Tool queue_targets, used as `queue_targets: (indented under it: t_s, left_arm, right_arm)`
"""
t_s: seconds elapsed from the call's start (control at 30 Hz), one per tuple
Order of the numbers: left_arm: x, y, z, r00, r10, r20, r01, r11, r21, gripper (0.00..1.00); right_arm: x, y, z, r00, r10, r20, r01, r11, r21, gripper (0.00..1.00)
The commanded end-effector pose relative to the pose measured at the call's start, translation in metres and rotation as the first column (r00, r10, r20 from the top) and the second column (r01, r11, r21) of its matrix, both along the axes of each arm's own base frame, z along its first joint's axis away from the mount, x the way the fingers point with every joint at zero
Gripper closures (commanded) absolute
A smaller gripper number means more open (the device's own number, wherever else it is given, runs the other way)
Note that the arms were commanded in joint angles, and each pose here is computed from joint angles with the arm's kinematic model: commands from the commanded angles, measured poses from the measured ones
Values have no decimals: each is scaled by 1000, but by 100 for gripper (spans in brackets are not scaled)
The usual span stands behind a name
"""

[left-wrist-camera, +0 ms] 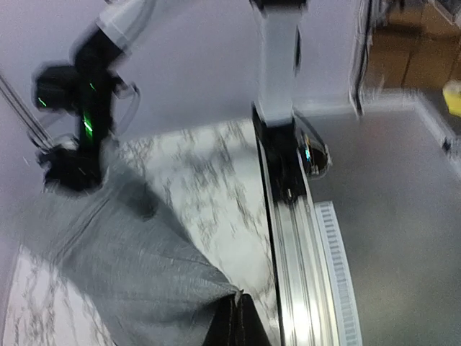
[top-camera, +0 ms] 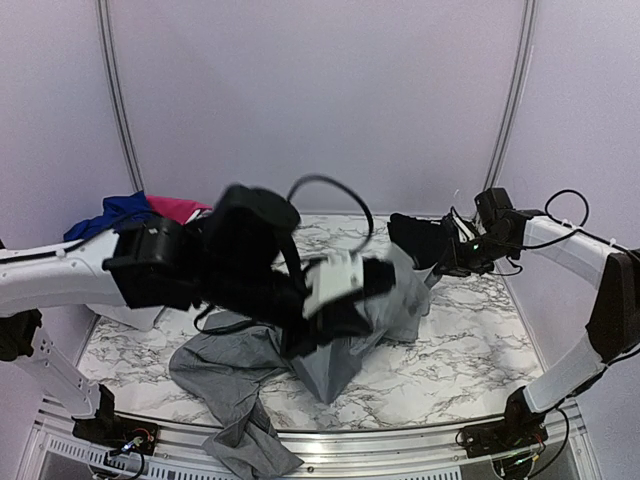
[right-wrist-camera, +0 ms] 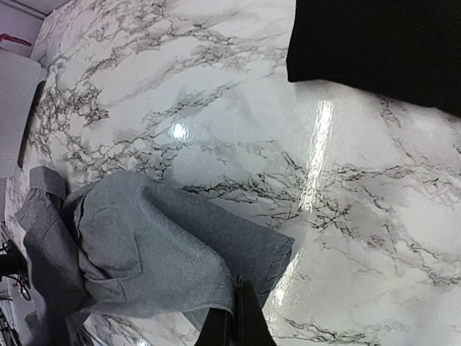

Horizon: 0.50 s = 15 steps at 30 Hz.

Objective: Fold and stack the mixed laundry pile
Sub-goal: Flatten out the crumpled shirt at the center of the board.

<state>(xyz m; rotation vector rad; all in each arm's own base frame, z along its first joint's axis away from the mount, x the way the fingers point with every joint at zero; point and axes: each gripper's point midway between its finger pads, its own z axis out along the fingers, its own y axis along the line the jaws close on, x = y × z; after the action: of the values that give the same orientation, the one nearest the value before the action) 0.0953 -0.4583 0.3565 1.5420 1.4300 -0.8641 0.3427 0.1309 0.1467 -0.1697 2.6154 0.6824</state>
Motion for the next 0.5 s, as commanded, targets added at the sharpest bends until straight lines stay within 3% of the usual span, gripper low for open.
queue_targets:
  t_s: [0.0, 0.1, 0.13, 0.17, 0.23, 0.33, 0.47]
  left_arm:
    - [4, 47, -151, 989, 36, 145, -103, 865, 491, 91]
    - [21, 60, -135, 971, 165, 175, -224, 885, 408, 41]
    - [31, 65, -124, 957, 236, 171, -282, 893, 349, 29]
    - [47, 72, -113, 935, 321, 148, -351, 891, 287, 23]
    - [85, 93, -100, 871, 491, 17, -483, 851, 204, 19]
    - [133, 120, -108, 733, 654, -186, -618, 755, 221, 16]
    - [143, 118, -132, 586, 712, -386, -655, 697, 292, 17]
  right_arm:
    - [27, -2, 43, 993, -21, 117, 13, 998, 68, 100]
    - [28, 0, 48, 992, -5, 127, -4, 997, 71, 100]
    - [28, 1, 50, 992, 0, 130, -10, 997, 74, 100]
    - [28, 1, 52, 991, 2, 135, -13, 997, 76, 100]
    - [27, 3, 57, 989, 9, 145, -21, 996, 85, 100]
    - [24, 3, 64, 987, 12, 163, -27, 996, 89, 100]
    - [17, 4, 69, 985, 22, 171, -39, 995, 94, 100]
